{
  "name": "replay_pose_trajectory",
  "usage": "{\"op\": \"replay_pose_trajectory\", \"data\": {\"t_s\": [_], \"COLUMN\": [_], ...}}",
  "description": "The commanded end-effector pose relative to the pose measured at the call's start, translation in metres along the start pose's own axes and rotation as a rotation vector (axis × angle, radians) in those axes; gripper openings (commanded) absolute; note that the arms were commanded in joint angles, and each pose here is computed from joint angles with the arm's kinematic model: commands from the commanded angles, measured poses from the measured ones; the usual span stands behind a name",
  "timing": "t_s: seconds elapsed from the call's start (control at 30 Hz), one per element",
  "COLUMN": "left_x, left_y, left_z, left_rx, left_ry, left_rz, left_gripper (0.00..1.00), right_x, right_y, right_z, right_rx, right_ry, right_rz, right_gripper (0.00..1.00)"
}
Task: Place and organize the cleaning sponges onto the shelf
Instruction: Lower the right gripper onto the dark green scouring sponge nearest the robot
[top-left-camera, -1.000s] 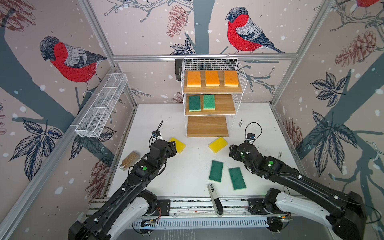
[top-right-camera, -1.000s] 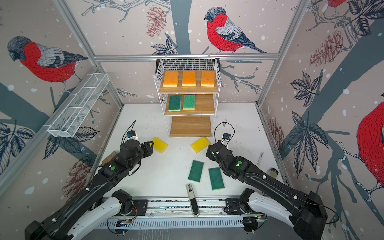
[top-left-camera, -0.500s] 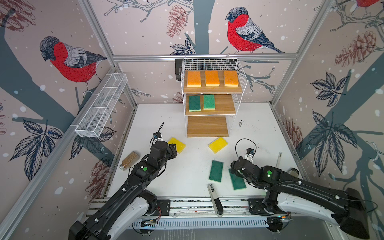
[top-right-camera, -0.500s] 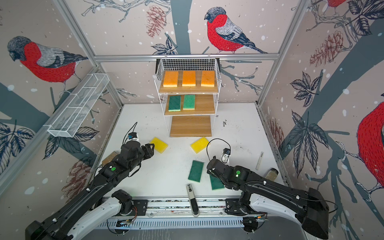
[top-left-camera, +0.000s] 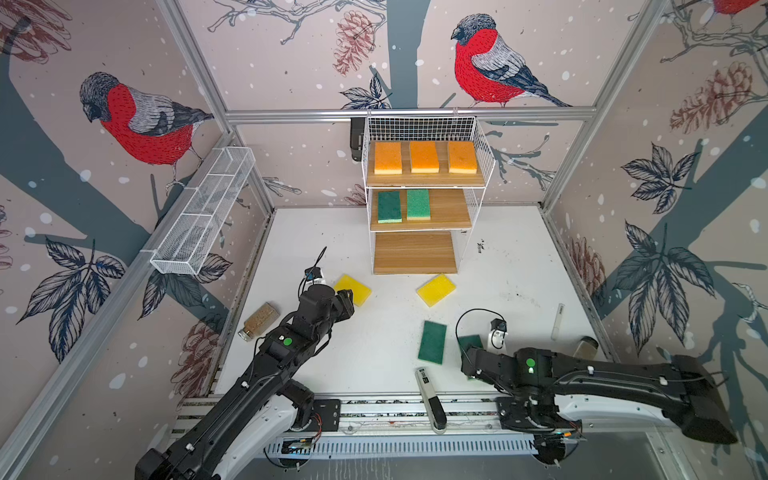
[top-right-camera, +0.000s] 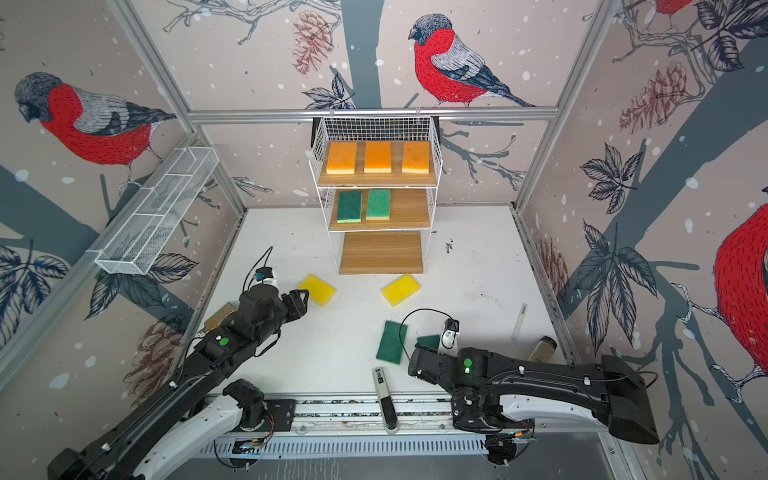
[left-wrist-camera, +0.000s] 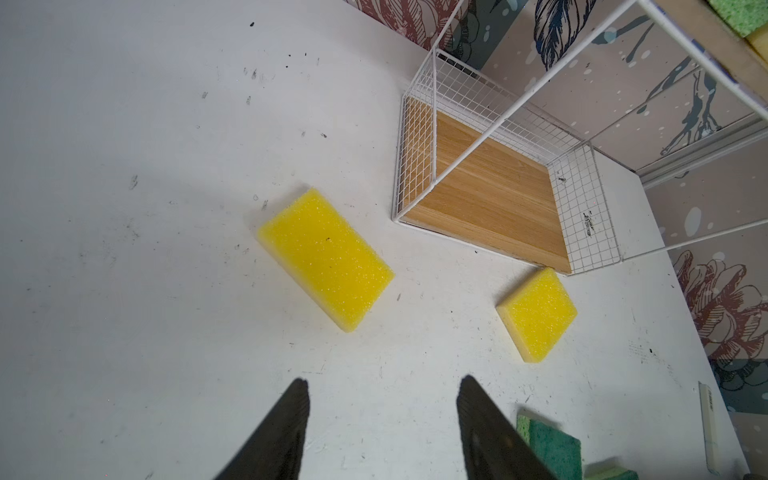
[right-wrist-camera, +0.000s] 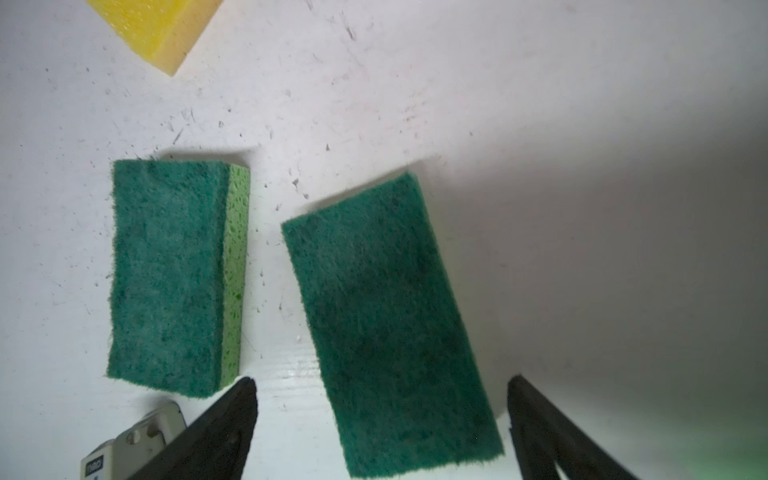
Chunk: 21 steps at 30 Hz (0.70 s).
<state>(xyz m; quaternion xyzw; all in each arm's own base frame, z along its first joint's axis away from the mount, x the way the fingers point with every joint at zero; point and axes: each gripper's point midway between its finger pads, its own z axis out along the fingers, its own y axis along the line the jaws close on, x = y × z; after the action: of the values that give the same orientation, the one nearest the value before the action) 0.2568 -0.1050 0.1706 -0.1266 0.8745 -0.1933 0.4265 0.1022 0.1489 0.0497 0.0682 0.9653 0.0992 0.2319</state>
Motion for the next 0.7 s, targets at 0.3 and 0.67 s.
{"op": "replay_pose_trajectory", "data": {"t_s": [0.3, 0.67], "left_x": [0.001, 0.003], "left_y": [-0.001, 0.005], "left_z": [-0.005, -0.009], "left_rx": [0.019, 0.011], "left_ry": [-0.004, -0.017], "left_rz": [-0.031, -0.061], "left_gripper": [0.59, 0.59], "right_x": [0.015, 0.012], "right_y": [-0.008, 0.003], "right_z": [0.006, 0.012], "right_rx": [0.046, 0.032], "right_ry": [-0.002, -0.030], "right_rz": [-0.036, -0.131], "right_gripper": [0.95, 0.96]}}
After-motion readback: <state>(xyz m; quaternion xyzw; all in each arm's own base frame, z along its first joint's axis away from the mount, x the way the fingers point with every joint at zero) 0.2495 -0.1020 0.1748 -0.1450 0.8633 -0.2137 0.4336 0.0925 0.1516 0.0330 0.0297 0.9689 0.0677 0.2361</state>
